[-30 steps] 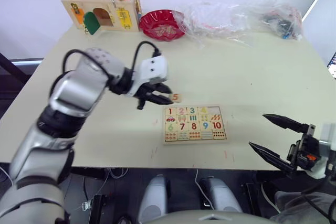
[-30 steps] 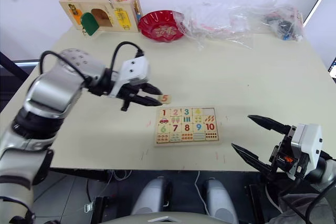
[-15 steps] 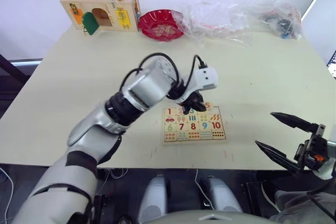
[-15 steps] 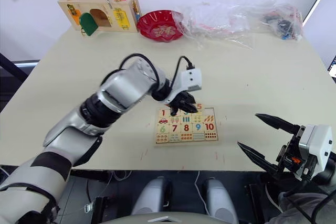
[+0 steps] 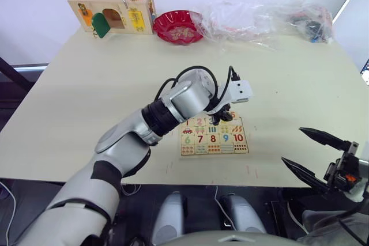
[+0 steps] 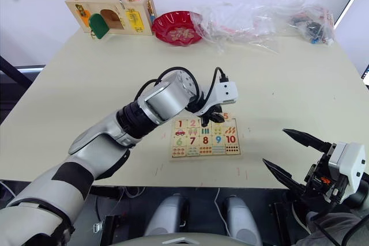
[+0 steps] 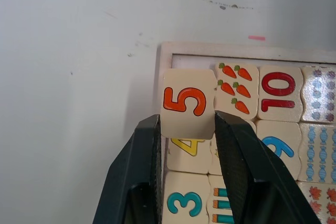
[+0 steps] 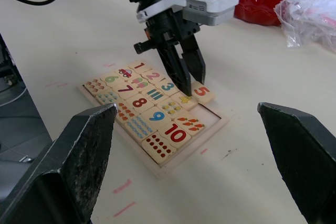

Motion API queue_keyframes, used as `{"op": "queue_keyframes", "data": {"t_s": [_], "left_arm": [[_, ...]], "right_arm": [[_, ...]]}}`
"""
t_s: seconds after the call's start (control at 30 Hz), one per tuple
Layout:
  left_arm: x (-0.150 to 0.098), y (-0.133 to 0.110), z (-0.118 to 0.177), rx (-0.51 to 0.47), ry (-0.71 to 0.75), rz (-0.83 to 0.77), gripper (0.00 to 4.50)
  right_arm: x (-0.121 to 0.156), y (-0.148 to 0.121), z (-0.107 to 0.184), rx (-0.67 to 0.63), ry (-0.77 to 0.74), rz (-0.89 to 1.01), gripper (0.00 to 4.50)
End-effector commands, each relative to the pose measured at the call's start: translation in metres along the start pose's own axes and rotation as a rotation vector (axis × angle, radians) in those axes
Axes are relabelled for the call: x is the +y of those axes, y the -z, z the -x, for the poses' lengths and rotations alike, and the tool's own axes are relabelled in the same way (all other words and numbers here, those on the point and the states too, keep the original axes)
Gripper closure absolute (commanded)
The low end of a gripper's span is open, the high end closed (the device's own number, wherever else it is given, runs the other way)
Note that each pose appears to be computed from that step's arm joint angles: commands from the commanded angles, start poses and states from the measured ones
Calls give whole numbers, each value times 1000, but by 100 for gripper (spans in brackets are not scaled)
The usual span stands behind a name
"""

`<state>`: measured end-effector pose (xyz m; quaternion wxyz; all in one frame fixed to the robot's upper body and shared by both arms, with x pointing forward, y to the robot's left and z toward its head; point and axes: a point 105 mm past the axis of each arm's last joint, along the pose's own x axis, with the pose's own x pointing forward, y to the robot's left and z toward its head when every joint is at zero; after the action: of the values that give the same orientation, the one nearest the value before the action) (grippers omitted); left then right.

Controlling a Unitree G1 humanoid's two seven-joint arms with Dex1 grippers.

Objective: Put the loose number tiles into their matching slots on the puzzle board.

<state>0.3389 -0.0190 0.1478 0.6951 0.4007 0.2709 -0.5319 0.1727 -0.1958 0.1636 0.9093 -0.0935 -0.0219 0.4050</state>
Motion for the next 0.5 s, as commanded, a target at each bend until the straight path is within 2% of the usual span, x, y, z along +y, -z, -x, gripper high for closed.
{"op": "queue_keyframes", "data": {"t_s": [0.03, 0.5], "left_arm": [[1, -15, 4, -18, -1, -27, 351], [-5, -17, -2, 89, 41, -3, 351]], "right_arm": [[4, -8, -2, -27, -4, 41, 0], [7, -6, -5, -33, 4, 48, 0]]}}
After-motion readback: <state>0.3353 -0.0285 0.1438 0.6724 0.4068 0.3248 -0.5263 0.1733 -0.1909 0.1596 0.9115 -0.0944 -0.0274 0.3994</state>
